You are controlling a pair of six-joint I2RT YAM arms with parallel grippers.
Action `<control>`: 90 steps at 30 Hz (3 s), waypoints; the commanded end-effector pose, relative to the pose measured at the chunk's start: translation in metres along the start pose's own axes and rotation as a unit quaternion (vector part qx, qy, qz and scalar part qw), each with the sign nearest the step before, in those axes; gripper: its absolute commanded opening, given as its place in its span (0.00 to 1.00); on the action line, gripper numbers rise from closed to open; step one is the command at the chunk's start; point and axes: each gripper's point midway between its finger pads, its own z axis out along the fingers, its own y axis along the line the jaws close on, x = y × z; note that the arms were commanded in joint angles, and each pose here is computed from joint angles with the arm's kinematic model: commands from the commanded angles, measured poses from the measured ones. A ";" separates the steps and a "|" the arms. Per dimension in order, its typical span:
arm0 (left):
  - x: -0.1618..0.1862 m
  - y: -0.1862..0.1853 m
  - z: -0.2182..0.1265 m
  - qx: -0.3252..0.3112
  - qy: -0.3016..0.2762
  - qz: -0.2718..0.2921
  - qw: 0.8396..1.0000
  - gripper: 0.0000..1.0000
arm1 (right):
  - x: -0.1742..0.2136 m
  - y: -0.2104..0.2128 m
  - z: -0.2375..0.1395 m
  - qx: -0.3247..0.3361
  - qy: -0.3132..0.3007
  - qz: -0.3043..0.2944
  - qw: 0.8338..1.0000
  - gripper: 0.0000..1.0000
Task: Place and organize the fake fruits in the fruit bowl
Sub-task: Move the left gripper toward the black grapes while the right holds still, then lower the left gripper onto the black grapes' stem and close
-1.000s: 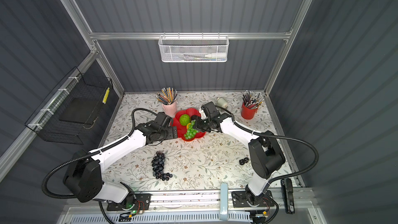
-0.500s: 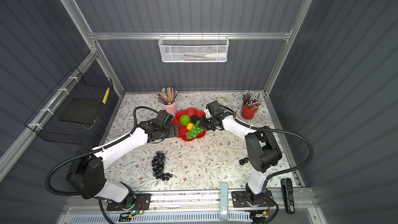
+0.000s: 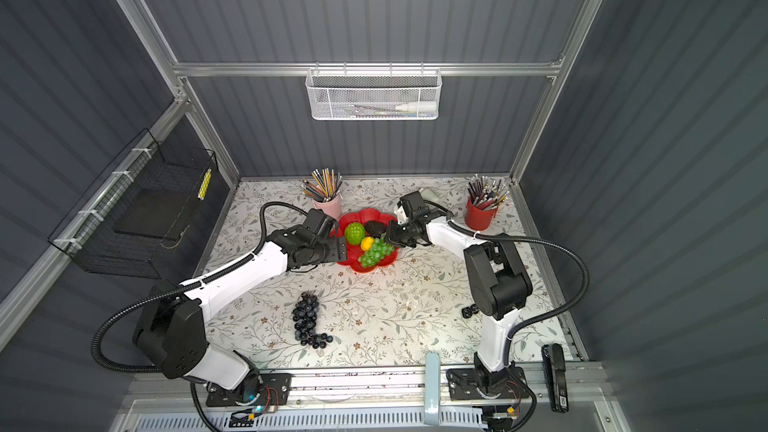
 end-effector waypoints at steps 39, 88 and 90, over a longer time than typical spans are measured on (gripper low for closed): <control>0.096 0.057 -0.065 -0.069 0.191 -0.081 0.976 0.60 | -0.015 0.073 -0.065 -0.080 -0.058 -0.087 0.991 0.37; 0.101 0.072 0.009 0.086 0.188 -0.190 0.960 0.20 | 0.017 0.073 -0.015 -0.081 0.018 -0.065 0.994 0.34; 0.101 0.070 0.012 0.093 0.188 -0.191 0.959 0.16 | 0.018 0.073 -0.015 -0.082 0.018 -0.063 0.994 0.34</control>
